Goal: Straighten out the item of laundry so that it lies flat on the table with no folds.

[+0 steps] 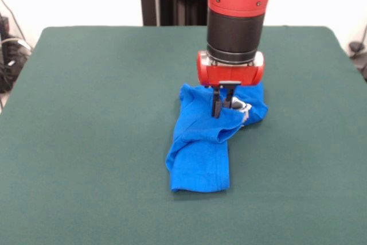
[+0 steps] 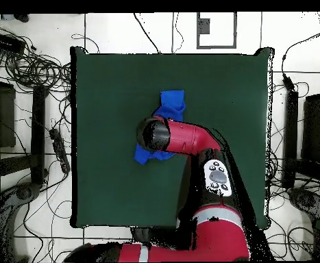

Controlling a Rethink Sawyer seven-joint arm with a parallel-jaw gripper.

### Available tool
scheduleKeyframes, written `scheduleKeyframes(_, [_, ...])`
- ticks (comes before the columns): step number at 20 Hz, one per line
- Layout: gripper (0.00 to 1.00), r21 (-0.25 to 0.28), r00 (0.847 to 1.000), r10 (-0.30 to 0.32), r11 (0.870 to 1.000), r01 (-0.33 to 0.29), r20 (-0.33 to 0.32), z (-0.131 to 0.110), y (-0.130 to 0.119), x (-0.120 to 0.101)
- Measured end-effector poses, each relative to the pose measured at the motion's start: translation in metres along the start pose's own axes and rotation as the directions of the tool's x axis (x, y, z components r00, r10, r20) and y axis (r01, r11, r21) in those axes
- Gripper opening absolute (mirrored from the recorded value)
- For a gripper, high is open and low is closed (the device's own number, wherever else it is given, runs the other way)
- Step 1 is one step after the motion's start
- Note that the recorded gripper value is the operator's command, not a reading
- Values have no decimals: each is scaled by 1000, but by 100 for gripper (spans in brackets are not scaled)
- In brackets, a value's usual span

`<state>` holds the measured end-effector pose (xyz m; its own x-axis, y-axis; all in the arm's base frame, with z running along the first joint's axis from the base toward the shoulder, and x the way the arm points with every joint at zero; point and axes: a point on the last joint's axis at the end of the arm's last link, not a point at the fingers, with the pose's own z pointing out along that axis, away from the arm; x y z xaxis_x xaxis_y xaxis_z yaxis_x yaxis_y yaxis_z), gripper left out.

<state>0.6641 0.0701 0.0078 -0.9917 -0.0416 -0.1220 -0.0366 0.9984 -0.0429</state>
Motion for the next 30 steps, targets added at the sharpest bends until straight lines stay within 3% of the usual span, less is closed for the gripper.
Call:
scheduleKeyframes(13, [0, 1, 994, 98, 995, -98, 44, -23, -64, -19])
scheduleKeyframes(30, [0, 3, 991, 131, 991, -131, 31, -67, -92, -32])
